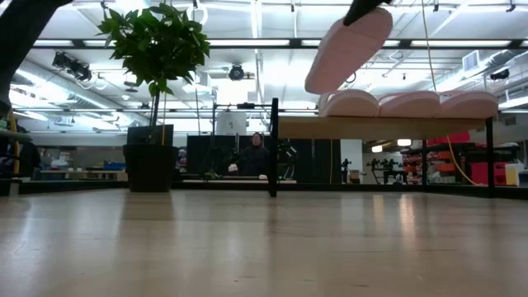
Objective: Pick and place slides into the shelf
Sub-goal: Put the pink slide on the shelf
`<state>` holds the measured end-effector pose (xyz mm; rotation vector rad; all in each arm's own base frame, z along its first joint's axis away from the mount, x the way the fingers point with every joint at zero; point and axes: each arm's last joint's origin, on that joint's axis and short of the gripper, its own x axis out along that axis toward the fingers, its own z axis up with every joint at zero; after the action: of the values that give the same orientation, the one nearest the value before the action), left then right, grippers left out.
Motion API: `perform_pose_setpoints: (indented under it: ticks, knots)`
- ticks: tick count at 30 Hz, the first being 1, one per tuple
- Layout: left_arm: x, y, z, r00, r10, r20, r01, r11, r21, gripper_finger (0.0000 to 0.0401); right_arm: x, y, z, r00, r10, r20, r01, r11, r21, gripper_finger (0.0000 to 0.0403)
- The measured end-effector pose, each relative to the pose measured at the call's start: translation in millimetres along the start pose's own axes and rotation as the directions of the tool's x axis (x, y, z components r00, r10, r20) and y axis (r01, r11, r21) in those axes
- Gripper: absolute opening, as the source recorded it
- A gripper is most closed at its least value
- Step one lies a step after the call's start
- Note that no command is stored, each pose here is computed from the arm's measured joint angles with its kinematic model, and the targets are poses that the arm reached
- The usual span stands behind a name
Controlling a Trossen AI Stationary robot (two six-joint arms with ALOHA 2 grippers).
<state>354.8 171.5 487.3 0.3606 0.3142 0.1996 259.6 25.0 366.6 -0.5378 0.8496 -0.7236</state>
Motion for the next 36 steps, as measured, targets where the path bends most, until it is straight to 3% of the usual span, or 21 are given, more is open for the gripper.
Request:
perform_pose_setpoints:
  ticks: [3, 8, 17, 24, 31, 36]
  knots:
    - [-13.5, 1.8, 5.7, 0.998, 0.067, -0.017, -0.067, 0.998, 0.004, 0.0173, 2.0, 0.8, 7.8, 0.999, -0.006, 0.043, -0.004, 0.975, 0.220, 0.0036]
    - [-27.6, 4.8, 10.0, 0.992, 0.124, -0.031, -0.124, 0.992, 0.005, 0.0170, 11.2, 6.8, 22.3, 0.994, -0.063, 0.090, 0.023, 0.921, 0.388, 0.0035]
    - [-34.8, 7.0, 4.5, 0.965, 0.221, -0.143, -0.225, 0.974, -0.014, 0.0166, 46.2, 15.9, 37.0, 0.986, -0.156, 0.061, 0.068, 0.706, 0.705, 0.0035]
    - [-35.3, 4.9, -1.5, 0.952, 0.218, -0.214, -0.223, 0.975, 0.000, 0.0158, 60.7, 22.4, 50.6, 0.976, -0.195, 0.097, 0.043, 0.607, 0.793, 0.0034]
    - [-36.4, 6.8, -5.6, 0.946, 0.213, -0.244, -0.209, 0.977, 0.040, 0.0148, 73.8, 39.3, 54.0, 0.976, -0.200, 0.083, 0.047, 0.571, 0.820, 0.0034]
    - [-36.7, 8.1, -6.2, 0.945, 0.215, -0.245, -0.213, 0.976, 0.039, 0.0141, 84.7, 54.6, 53.9, 0.981, -0.184, 0.066, 0.057, 0.594, 0.803, 0.0034]
